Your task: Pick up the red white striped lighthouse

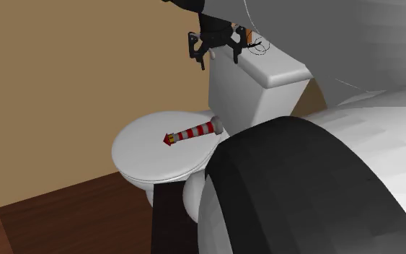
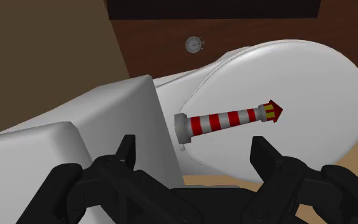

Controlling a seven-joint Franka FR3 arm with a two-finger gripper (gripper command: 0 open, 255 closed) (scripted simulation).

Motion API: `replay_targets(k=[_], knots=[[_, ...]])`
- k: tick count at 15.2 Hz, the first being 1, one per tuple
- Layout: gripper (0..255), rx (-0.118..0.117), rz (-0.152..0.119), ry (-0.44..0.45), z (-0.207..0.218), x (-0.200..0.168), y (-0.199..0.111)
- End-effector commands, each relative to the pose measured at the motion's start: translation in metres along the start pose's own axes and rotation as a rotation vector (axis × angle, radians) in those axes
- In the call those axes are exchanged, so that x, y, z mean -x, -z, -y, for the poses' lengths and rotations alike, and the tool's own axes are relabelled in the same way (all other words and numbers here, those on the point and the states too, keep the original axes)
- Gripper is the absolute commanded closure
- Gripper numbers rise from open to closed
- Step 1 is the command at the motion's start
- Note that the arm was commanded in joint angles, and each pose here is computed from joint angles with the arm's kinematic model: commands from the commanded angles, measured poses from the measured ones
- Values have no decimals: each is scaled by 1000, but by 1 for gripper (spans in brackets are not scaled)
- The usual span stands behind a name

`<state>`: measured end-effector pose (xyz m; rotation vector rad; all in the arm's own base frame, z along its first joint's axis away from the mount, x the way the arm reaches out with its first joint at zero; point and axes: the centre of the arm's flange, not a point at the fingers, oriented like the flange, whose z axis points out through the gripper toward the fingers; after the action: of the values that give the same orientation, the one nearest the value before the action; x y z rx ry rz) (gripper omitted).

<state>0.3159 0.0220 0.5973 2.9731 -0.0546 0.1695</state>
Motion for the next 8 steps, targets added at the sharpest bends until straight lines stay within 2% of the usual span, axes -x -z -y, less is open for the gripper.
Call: replay_targets(k=[1,8], knots=[[0,0,0,0,0,0,0],[0,-7,31,-256,40,-21,-81]])
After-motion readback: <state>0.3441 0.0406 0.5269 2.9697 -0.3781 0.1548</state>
